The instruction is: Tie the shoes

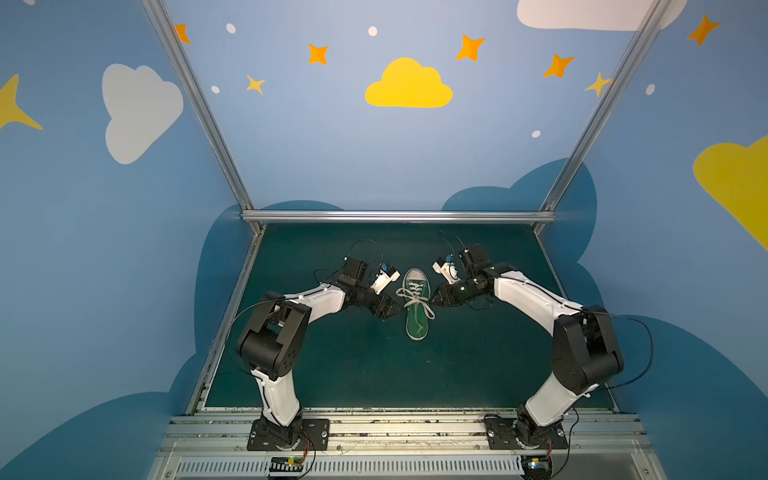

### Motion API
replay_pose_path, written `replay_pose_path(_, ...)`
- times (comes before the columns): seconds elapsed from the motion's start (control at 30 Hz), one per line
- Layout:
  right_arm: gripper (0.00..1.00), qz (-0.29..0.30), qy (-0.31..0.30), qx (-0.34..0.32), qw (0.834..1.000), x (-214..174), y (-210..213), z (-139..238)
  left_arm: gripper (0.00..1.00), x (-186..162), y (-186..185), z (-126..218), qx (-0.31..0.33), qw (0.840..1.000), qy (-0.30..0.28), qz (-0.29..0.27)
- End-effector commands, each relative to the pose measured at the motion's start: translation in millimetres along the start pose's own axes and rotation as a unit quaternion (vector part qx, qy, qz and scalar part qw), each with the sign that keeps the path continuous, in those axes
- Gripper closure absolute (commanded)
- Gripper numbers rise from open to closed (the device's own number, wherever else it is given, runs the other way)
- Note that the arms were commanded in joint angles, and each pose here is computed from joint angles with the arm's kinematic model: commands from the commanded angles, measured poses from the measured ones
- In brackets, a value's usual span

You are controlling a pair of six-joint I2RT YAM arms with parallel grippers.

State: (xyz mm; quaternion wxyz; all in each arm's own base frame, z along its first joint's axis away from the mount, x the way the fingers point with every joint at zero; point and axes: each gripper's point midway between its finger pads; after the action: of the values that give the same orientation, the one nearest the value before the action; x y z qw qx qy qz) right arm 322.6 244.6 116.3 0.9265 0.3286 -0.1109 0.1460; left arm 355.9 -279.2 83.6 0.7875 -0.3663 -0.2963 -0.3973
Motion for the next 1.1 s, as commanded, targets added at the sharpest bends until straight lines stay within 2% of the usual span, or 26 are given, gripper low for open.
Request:
replay_pose_path(0.0,0.74,0.000,0.013,0.022,1.000,4.8,10.5,-5.7,0.29,14.8,6.8,-8.4,-0.006,0.999,-0.040,0.003)
replay_pose_path(0.4,0.77,0.003,0.042,0.034,0.999,13.3,15.4,-29.5,0.42,9.2,3.9,-25.8,-0.058,0.997,-0.038,0.016)
replay_pose_path(0.87,0.77,0.006,0.053,0.009,0.999,16.0,9.8,-46.5,0.46,-1.0,4.0,-39.8,-0.065,0.997,-0.032,0.026)
replay_pose_path(1.07,0.76,0.005,0.052,-0.003,0.999,18.7,4.5,-49.0,0.66,-2.1,3.8,-40.4,-0.066,0.997,-0.032,0.029)
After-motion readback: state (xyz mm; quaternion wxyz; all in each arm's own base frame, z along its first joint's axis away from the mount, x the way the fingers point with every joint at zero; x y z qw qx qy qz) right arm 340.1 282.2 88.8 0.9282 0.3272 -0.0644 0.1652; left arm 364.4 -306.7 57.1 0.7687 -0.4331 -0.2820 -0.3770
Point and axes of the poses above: each gripper's point midway between its finger pads, its own z axis back along the fingers, its own y axis along the line the jaws close on, x = y × z, and after that the axes turned 7 degrees about -z, right-handed
